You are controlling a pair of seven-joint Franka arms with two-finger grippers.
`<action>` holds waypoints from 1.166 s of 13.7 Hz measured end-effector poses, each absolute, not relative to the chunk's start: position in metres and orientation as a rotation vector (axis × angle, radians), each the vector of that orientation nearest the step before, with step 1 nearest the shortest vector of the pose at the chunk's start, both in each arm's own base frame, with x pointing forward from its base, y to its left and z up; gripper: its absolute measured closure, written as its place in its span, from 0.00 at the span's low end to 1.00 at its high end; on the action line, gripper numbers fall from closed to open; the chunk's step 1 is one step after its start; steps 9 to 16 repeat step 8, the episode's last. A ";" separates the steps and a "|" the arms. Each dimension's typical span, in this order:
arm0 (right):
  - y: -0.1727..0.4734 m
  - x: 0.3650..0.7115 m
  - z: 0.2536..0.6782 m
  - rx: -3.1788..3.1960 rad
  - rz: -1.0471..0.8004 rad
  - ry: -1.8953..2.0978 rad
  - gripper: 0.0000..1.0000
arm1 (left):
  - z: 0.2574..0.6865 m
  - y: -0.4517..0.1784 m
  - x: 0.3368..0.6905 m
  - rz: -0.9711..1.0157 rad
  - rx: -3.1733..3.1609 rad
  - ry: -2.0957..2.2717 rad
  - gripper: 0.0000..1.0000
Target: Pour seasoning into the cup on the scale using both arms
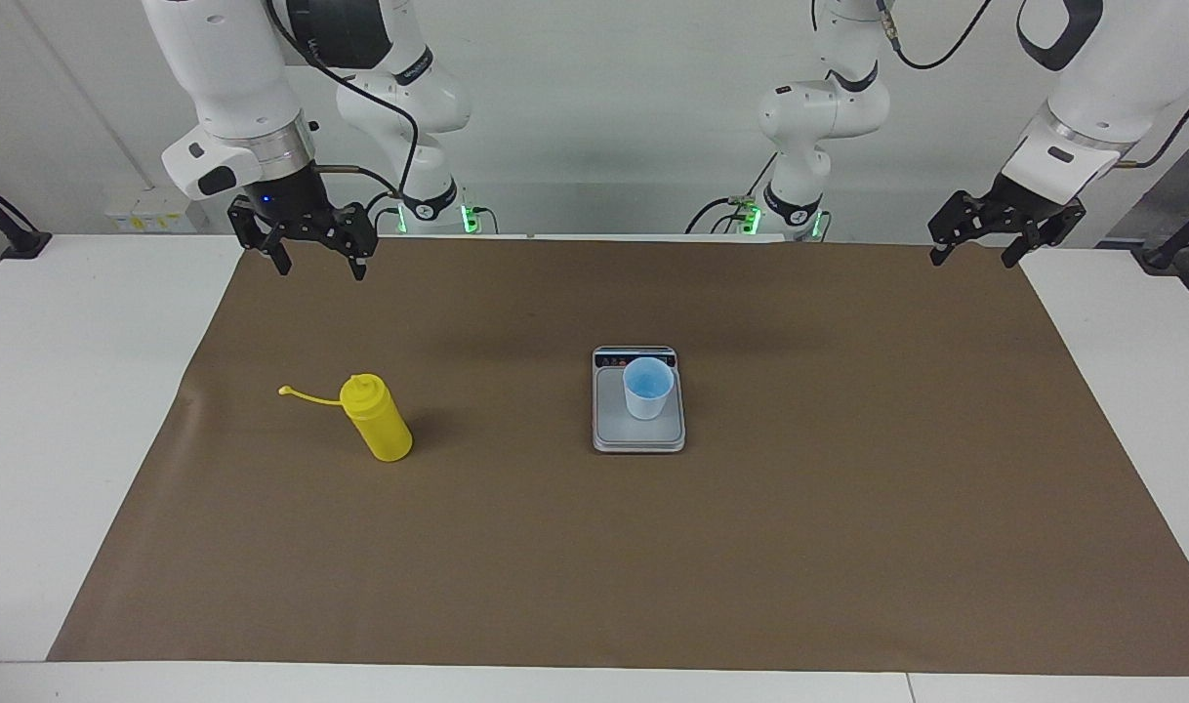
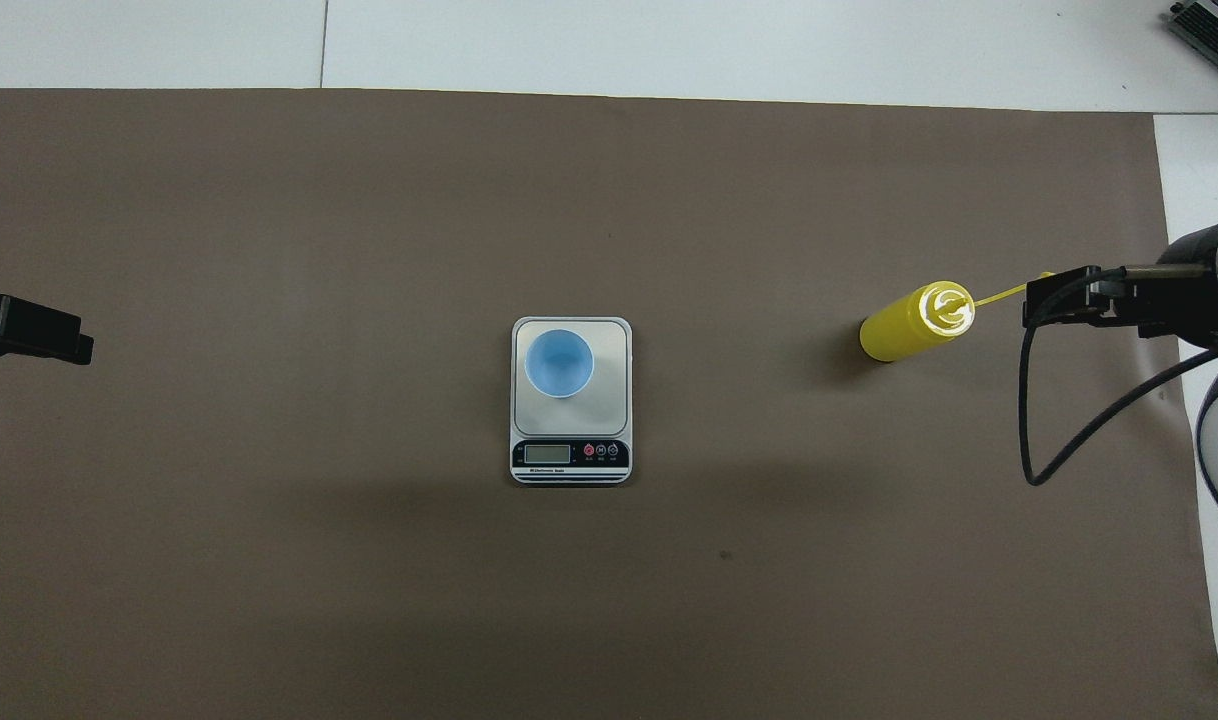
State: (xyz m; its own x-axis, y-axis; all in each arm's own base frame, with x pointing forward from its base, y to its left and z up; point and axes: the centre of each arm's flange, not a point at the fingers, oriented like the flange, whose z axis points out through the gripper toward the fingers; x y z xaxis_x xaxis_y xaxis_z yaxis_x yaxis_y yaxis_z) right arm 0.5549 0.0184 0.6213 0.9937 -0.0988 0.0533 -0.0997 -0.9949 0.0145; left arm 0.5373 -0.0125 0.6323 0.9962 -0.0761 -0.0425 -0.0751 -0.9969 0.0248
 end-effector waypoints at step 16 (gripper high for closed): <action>0.020 0.555 0.618 3.120 0.072 -0.151 0.00 | 0.632 -0.012 0.537 -0.068 3.115 -0.118 0.00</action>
